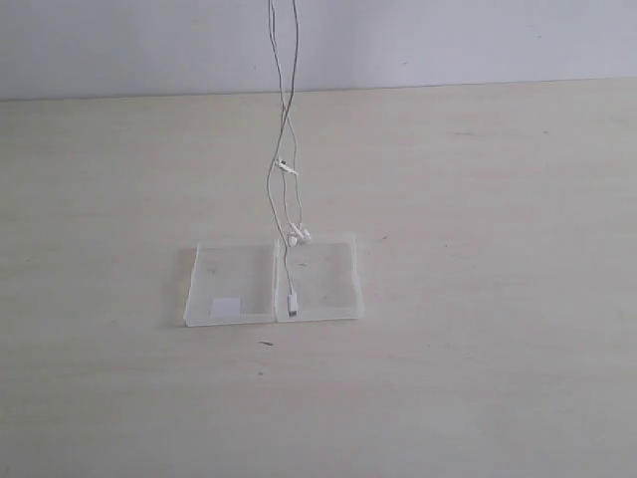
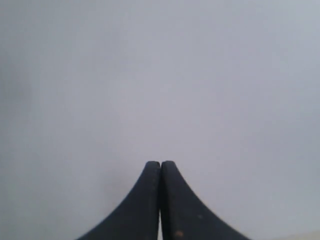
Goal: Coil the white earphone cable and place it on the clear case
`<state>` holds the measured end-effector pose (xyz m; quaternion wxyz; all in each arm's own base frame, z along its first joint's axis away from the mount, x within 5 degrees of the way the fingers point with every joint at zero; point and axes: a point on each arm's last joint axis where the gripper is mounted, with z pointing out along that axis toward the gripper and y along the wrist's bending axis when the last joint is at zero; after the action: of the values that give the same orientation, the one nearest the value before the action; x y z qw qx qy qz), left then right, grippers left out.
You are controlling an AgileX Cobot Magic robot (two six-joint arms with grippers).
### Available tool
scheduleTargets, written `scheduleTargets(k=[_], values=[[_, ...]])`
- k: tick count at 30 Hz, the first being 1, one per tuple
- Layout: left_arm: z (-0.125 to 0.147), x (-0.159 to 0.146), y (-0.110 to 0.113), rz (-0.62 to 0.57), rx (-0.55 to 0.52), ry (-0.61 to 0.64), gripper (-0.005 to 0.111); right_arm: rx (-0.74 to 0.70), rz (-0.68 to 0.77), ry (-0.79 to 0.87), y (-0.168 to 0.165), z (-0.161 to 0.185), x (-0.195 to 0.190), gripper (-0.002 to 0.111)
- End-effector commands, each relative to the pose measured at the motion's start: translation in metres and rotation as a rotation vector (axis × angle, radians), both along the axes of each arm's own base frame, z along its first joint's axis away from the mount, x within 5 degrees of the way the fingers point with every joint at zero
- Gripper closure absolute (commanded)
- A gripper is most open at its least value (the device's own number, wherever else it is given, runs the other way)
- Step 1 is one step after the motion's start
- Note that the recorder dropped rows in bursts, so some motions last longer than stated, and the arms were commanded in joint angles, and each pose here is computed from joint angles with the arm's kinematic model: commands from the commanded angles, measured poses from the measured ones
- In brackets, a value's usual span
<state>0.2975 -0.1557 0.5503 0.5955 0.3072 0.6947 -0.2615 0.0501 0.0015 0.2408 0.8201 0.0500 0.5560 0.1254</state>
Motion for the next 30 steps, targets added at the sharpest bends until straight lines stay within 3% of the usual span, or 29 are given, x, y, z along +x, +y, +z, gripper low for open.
scheduleTargets(k=[1, 5, 9, 17, 21, 25, 28, 30], values=[[0.006, 0.000, 0.002, 0.027, -0.024, -0.041, 0.107, 0.130, 0.034, -0.083, -0.001, 0.015, 0.002, 0.108], [0.008, 0.000, 0.003, 0.036, -0.036, -0.055, 0.107, 0.077, 0.035, -0.019, 0.003, 0.055, 0.027, 0.108], [0.007, 0.000, 0.003, 0.031, -0.030, -0.047, 0.107, -0.060, 0.046, 0.095, 0.014, 0.091, 0.080, 0.108], [0.006, 0.000, 0.003, 0.029, -0.023, -0.043, 0.107, -0.378, 0.136, 0.397, 0.040, 0.104, 0.215, 0.108], [0.005, 0.001, 0.003, 0.035, -0.014, -0.045, 0.107, -0.607, 0.275, 0.386, 0.058, 0.095, 0.251, 0.108], [0.004, 0.003, 0.005, 0.067, 0.030, -0.062, 0.107, -0.830, 0.504, 0.339, 0.075, 0.093, 0.264, 0.108], [0.002, 0.004, 0.007, 0.081, 0.060, -0.065, 0.107, -0.836, 0.661, 0.374, 0.072, 0.096, 0.272, 0.108], [0.002, 0.005, 0.007, 0.085, 0.067, -0.066, 0.107, -0.762, 0.735, 0.389, 0.065, 0.096, 0.279, 0.108]])
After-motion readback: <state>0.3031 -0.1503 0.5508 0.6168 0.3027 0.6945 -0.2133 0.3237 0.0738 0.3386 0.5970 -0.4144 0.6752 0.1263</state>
